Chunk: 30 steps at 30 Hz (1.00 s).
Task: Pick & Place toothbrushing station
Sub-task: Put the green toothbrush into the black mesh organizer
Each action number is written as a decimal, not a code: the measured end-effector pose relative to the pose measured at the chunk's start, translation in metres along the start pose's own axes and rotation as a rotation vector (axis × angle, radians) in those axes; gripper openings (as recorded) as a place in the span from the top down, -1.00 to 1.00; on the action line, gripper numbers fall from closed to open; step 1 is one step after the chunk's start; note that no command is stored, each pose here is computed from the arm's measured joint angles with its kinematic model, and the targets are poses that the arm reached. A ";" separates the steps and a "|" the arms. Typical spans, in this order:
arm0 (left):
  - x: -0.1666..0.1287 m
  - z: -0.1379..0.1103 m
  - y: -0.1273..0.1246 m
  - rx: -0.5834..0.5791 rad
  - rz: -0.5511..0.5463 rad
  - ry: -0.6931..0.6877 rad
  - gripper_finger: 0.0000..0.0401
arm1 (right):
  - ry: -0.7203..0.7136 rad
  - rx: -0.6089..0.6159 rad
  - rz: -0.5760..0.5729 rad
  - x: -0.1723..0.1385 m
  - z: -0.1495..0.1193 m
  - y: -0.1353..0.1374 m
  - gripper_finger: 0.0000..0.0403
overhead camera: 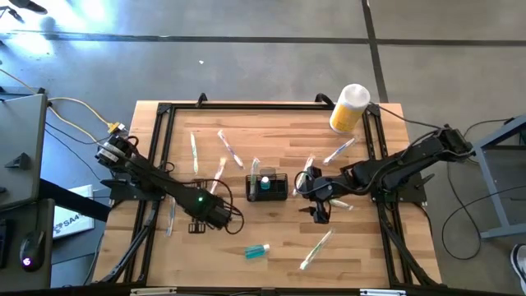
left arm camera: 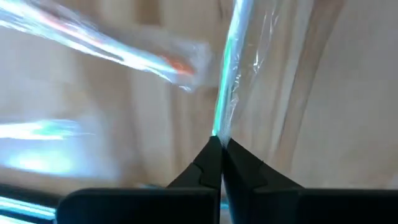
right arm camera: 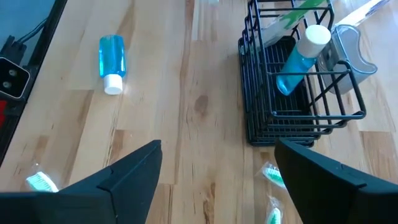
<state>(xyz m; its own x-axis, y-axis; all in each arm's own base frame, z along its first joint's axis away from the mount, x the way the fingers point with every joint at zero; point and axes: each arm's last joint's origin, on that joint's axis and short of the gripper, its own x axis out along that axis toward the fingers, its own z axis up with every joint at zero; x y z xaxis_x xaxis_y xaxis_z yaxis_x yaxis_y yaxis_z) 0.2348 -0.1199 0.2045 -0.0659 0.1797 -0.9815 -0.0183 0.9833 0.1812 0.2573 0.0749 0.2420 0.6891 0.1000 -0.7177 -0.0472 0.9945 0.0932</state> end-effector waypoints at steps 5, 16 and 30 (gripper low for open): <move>-0.051 0.000 -0.013 0.167 0.152 -0.157 0.99 | -0.009 0.018 0.002 0.000 0.001 0.000 -0.51; -0.112 -0.004 -0.056 0.914 0.716 -0.556 1.00 | -0.218 0.043 0.024 -0.002 0.020 0.004 -0.51; -0.117 0.053 -0.081 1.124 1.239 -0.524 1.00 | -0.646 0.015 0.179 -0.020 0.060 0.006 -0.40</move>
<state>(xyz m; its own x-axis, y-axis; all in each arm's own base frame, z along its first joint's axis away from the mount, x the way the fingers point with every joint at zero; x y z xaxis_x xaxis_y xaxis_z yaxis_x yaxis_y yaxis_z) 0.2970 -0.2185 0.3017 0.7988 0.5401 -0.2651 0.4423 -0.2284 0.8673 0.2864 0.0771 0.2987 0.9662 0.2205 -0.1336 -0.1942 0.9632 0.1859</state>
